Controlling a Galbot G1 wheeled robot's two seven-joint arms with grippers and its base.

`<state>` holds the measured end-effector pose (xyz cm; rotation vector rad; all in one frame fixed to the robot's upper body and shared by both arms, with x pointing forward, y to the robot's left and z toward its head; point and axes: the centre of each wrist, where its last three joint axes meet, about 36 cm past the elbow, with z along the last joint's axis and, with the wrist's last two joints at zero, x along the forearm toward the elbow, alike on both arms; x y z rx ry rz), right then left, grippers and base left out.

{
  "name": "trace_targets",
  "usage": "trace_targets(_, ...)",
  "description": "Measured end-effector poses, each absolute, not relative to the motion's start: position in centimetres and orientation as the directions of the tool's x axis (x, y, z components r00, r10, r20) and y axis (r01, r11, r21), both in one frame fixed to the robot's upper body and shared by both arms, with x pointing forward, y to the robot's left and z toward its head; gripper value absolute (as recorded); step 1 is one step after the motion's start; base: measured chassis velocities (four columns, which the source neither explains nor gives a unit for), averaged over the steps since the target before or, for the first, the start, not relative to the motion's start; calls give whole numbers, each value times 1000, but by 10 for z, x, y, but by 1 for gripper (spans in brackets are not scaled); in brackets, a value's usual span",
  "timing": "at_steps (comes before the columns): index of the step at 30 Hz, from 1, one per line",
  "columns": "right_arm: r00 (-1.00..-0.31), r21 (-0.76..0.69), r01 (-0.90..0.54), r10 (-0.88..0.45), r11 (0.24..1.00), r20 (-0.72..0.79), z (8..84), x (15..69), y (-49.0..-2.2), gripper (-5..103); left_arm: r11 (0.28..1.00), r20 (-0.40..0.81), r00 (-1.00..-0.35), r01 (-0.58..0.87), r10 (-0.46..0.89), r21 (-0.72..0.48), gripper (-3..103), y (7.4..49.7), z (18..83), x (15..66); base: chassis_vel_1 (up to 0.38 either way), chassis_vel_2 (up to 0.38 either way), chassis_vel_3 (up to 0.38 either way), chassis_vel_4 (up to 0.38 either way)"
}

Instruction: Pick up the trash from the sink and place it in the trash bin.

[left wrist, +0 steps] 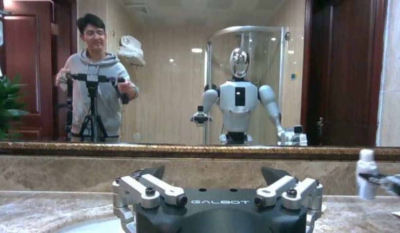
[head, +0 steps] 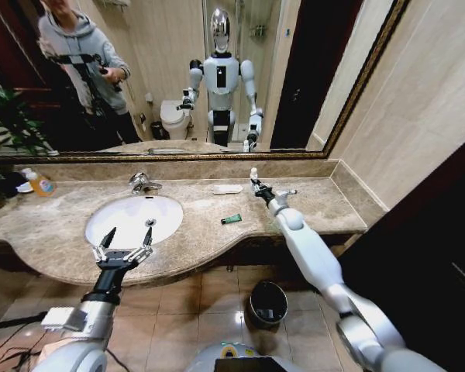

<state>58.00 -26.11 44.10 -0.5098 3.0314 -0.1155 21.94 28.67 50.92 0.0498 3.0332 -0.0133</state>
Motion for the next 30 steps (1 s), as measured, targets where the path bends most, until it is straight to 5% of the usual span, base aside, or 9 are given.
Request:
trace_targets(10,-965,-24,-252,-253,967,-67,443,454,-303,12,999,-108,-994,33,32,-7,100,287,509,219,0,0,0,0)
trace_targets(30,-983,8,-183,-183,983,-11,394,292,-292,12,999,-108,-994,33,32,-7,100,287,509,219,0,0,0,0)
